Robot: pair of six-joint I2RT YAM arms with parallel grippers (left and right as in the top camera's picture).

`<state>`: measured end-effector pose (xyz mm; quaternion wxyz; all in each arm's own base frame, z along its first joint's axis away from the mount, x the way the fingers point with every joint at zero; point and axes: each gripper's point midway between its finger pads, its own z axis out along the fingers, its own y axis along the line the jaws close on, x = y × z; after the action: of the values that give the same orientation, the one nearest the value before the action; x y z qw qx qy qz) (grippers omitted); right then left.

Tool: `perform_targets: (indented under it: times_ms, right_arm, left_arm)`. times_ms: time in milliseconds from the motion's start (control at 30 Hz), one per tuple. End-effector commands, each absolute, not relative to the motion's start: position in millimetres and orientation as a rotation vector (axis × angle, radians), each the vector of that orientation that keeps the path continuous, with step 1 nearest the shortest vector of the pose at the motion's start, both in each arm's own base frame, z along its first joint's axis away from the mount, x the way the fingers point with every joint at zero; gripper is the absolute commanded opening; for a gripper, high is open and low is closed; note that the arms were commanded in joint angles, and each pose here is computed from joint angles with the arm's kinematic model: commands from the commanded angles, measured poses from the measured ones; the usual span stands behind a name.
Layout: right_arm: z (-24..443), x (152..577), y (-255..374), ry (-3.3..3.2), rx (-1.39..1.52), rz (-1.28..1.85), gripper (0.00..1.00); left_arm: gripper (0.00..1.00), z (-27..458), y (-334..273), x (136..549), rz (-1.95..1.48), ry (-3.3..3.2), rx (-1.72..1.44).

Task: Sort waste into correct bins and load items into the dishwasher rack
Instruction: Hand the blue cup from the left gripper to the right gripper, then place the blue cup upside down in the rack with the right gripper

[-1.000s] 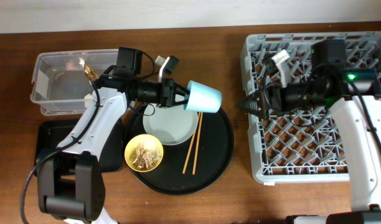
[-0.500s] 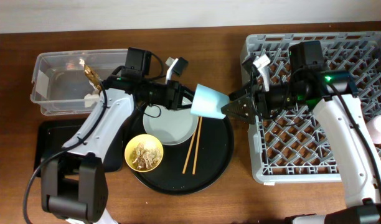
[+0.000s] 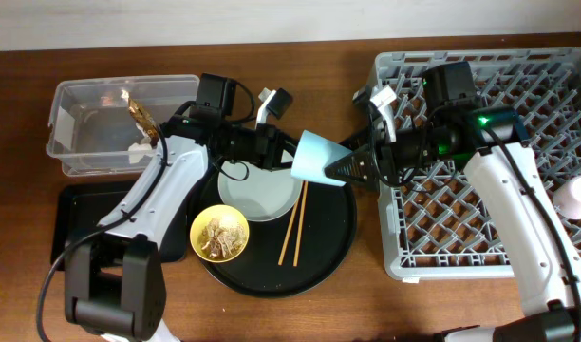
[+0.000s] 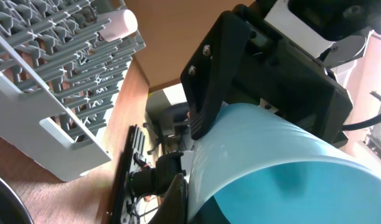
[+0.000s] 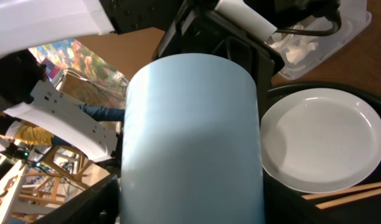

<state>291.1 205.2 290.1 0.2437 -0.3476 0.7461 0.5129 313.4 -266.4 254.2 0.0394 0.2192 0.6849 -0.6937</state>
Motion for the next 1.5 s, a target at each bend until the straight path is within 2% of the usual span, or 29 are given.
perform_targets:
  times_ms: [0,400,533,633,667,700,733,767,833,967,1067,1167,1333,1467]
  right_arm:
    - [289,284,212,2.039,-0.962,1.444,0.7]
    - [284,283,212,2.073,-0.962,1.427,0.69]
    - [284,283,212,2.074,-0.962,1.427,0.62]
    - [284,283,212,2.074,-0.962,1.426,0.61]
    - [284,283,212,2.074,-0.962,1.426,0.61]
    - [281,284,211,2.088,-0.961,1.413,0.61]
    - [276,285,208,2.121,-0.958,1.38,0.6]
    - [269,286,205,2.169,-0.954,1.334,0.59]
    - [253,289,195,2.275,-0.933,1.228,0.55]
    - [235,304,155,2.501,-0.718,1.015,0.52]
    - [235,318,73,2.738,-0.307,0.638,0.5]
    - [251,318,1,2.794,0.105,0.387,0.51]
    - [259,307,-90,2.747,0.602,0.142,0.51]
    - [232,295,-147,2.8,0.882,-0.039,0.52]
  left_arm:
    - [0.0,263,-266,311,-2.125,2.067,0.701]
    - [0.0,263,-266,311,-2.125,2.067,0.701]
    - [0.0,263,-266,311,-2.125,2.067,0.701]
    - [0.01,262,-266,311,-2.119,2.071,0.7]
    - [0.11,259,-266,313,-2.093,2.089,0.693]
    - [0.33,255,-267,315,-2.063,2.109,0.684]
    - [0.46,249,-267,319,-2.015,2.141,0.671]
    - [0.54,244,-267,323,-1.969,2.169,0.658]
    - [0.63,227,-266,333,-1.835,2.254,0.614]
    - [0.67,176,-236,354,-1.433,2.535,0.421]
    - [0.69,145,-175,355,-0.999,2.767,0.237]
    - [0.71,143,-128,348,-0.71,2.856,0.12]
    - [0.71,166,-112,343,-0.616,2.805,0.1]
    - [0.71,168,-112,342,-0.617,2.801,0.1]
